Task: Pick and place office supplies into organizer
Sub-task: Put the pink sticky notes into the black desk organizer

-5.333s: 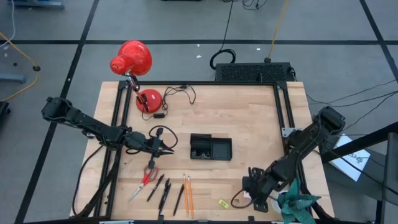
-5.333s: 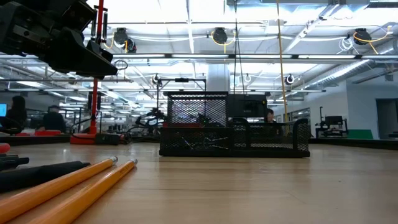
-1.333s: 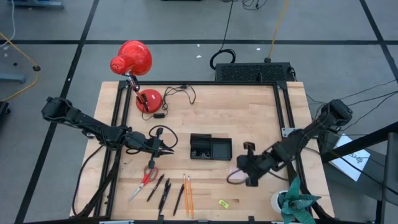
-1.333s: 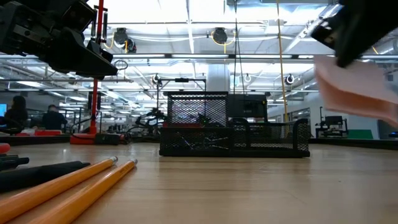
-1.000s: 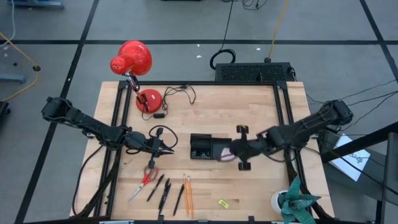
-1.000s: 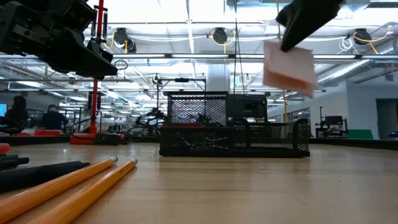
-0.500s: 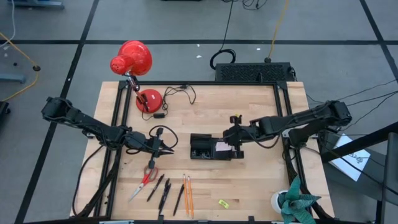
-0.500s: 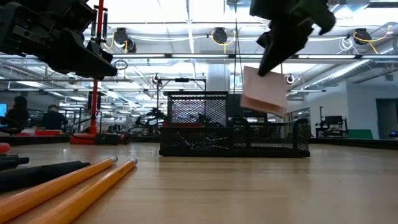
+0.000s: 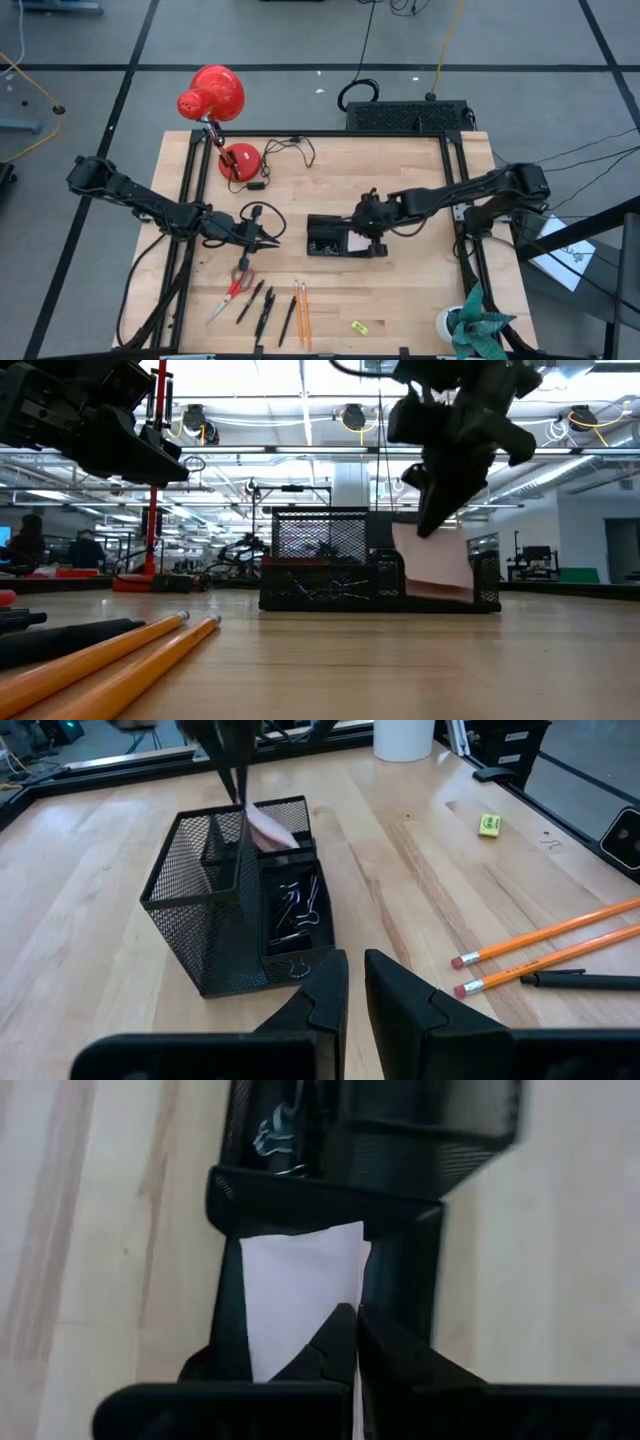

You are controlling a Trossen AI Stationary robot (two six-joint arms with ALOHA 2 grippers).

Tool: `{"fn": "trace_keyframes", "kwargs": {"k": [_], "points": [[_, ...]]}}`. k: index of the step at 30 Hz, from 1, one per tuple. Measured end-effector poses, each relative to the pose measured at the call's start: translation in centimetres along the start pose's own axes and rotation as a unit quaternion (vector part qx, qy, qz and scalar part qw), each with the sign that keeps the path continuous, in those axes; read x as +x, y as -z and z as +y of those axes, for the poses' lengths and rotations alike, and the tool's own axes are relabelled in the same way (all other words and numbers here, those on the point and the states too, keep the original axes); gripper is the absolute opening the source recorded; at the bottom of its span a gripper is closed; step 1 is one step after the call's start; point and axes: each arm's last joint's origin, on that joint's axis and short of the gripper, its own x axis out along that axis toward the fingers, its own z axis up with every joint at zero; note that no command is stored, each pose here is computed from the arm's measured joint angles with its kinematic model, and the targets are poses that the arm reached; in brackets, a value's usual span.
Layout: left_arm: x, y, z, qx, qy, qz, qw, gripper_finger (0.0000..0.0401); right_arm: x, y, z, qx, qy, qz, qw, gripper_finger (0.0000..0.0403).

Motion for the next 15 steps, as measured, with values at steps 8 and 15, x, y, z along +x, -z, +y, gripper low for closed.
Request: {"fn": "trace_keyframes", "kwargs": {"k": [8,15], "points": [[0.0,0.01,0.01,0.002,-0.002,0.001,1.0,0.0047,0.61,0.03,-0.72,0.011,-0.001,0.006,1.0,0.0001],[0.0,0.06,0.01,0.0,-0.002,0.003,1.0,0.0047,0.6,-0.18,-0.77,0.019,-0.002,-0.004,1.0,0.006]]}}
